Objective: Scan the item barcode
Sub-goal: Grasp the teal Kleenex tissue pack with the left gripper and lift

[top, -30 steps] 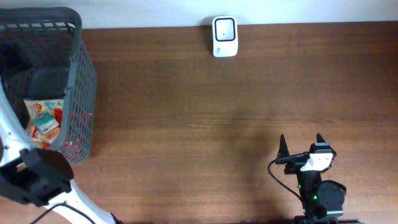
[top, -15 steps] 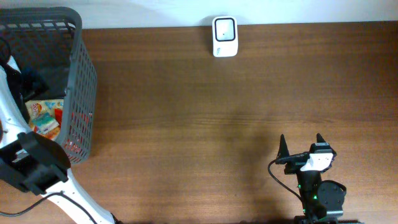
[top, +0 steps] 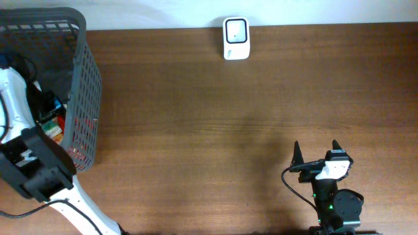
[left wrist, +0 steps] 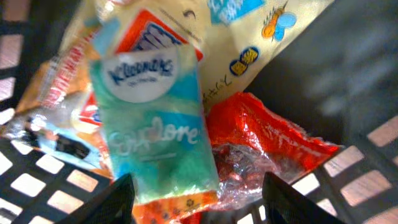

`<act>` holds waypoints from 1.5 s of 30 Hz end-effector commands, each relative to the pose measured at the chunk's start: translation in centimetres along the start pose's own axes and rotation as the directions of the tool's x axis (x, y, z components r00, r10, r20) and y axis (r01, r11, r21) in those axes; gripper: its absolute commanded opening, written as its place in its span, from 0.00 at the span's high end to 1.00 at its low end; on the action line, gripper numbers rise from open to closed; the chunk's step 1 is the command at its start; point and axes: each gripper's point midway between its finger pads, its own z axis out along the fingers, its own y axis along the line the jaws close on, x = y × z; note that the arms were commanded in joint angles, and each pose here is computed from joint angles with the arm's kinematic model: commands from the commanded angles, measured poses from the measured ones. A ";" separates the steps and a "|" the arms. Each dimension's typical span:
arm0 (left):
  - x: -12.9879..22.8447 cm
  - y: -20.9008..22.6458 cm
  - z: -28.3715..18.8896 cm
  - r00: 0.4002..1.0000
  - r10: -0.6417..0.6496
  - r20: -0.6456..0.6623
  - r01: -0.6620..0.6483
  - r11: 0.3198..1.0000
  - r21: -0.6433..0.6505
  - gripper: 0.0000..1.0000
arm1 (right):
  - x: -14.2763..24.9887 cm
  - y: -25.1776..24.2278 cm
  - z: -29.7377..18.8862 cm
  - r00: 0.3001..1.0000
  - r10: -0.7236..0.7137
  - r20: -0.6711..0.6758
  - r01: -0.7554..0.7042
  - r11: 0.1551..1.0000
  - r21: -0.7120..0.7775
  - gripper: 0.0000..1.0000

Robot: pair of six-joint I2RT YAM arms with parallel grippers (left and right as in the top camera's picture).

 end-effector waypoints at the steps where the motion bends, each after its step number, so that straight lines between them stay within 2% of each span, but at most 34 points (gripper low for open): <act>1: 0.4 0.4 0.9 1.000 0.013 -0.022 -0.015 0.998 -0.062 0.36 | 0.3 0.1 0.0 1.000 -0.007 -0.007 0.007 1.000 0.000 0.01; 6: 0.8 2.9 1.4 0.999 -0.045 -0.027 0.039 0.976 -0.213 0.39 | 0.3 0.1 0.0 1.000 -0.007 -0.007 0.007 1.000 0.000 0.02; 13: 1.5 2.8 3.1 0.998 -0.042 -0.055 0.030 0.976 -0.216 0.38 | 0.3 0.1 0.0 1.000 -0.007 -0.007 0.007 1.000 0.000 0.01; 15: 1.5 2.7 3.5 0.998 -0.041 -0.056 0.028 0.976 -0.216 0.43 | 0.3 0.1 0.0 1.000 -0.007 -0.007 0.007 1.000 0.000 0.02; 18: 1.2 2.5 3.6 0.998 -0.042 -0.043 0.032 0.978 -0.206 0.61 | 0.3 0.1 0.0 1.000 -0.007 -0.007 0.007 1.000 0.000 0.02; 20: 1.1 2.2 3.5 0.998 -0.043 -0.042 0.034 0.981 -0.189 0.67 | 0.3 0.1 0.0 1.000 -0.007 -0.007 0.007 1.000 0.000 0.02; 22: 0.9 2.2 3.2 0.999 -0.044 -0.032 0.037 0.982 -0.186 0.69 | 0.3 0.1 0.0 1.000 -0.007 -0.007 0.007 1.000 0.000 0.02; 25: 0.5 2.1 2.2 0.999 -0.046 -0.018 0.042 0.984 -0.172 0.80 | 0.3 0.1 0.0 1.000 -0.007 -0.007 0.007 1.000 0.000 0.02; 29: -0.3 1.7 -0.4 0.998 -0.053 0.025 0.056 0.990 -0.129 0.84 | 0.3 0.1 0.0 1.000 -0.007 -0.007 0.007 1.000 0.000 0.01; 32: -0.9 1.5 -2.8 0.996 -0.059 0.065 0.065 0.993 -0.099 0.96 | 0.3 0.0 0.0 1.000 -0.007 -0.007 0.007 1.000 0.000 0.02; 36: -1.5 1.7 -6.1 0.989 -0.068 0.132 0.079 0.994 -0.081 0.95 | 0.3 0.1 0.0 1.000 -0.007 -0.007 0.007 1.000 0.000 0.02; 38: -1.6 1.1 -7.5 0.986 -0.073 0.153 0.078 0.997 -0.030 0.96 | 0.3 0.1 0.0 1.000 -0.007 -0.007 0.007 1.000 0.000 0.02; 41: -1.5 -1.2 -10.0 0.980 -0.079 0.180 0.057 0.991 0.124 1.00 | 0.3 0.0 0.0 1.000 -0.007 -0.007 0.007 1.000 0.000 0.02; 45: -1.8 -4.0 -14.8 0.956 -0.091 0.280 -0.005 0.945 0.327 1.00 | 0.3 0.1 0.0 1.000 -0.007 -0.007 0.007 1.000 0.000 0.02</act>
